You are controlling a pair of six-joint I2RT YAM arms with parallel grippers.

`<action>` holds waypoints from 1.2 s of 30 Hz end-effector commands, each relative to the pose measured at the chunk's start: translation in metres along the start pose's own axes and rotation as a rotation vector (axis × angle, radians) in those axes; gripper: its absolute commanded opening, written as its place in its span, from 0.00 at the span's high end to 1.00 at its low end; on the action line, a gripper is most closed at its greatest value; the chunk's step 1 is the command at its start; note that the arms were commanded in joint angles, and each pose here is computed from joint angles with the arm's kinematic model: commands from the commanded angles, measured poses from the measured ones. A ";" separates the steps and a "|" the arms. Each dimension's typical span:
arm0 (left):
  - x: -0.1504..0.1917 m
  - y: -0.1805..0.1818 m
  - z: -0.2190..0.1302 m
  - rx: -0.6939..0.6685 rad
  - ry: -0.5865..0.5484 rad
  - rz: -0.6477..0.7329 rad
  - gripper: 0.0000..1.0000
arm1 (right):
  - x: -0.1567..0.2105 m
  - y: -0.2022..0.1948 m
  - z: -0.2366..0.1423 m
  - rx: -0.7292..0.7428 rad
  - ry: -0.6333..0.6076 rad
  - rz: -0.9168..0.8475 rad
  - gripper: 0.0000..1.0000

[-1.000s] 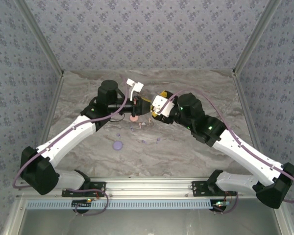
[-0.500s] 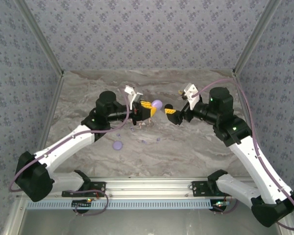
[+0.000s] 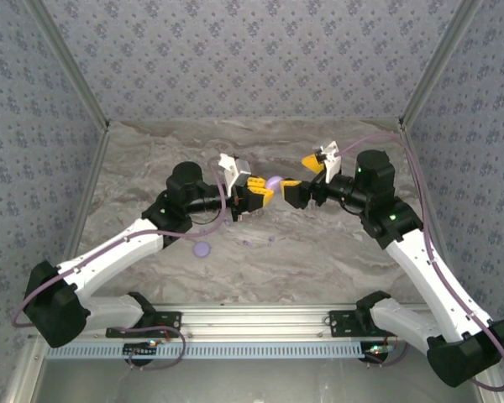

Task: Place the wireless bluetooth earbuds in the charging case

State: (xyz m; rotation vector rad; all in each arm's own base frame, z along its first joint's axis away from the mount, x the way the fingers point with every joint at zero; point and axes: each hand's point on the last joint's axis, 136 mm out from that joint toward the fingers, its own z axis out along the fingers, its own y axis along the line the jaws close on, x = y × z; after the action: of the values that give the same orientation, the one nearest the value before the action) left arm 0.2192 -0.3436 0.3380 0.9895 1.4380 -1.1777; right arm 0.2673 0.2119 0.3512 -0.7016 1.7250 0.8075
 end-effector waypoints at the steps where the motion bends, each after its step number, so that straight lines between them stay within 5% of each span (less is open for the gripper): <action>1: -0.016 -0.010 -0.005 0.018 -0.045 0.063 1.00 | -0.006 -0.002 0.003 -0.001 -0.026 0.021 0.00; 36: -0.009 -0.004 -0.009 -0.031 -0.021 0.074 1.00 | -0.023 -0.022 0.016 0.045 0.021 0.049 0.00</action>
State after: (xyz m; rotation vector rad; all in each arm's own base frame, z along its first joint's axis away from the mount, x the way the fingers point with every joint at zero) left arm 0.2233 -0.3407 0.3334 0.9854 1.4560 -1.1252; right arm 0.3007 0.2184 0.3540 -0.6682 1.7810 0.8014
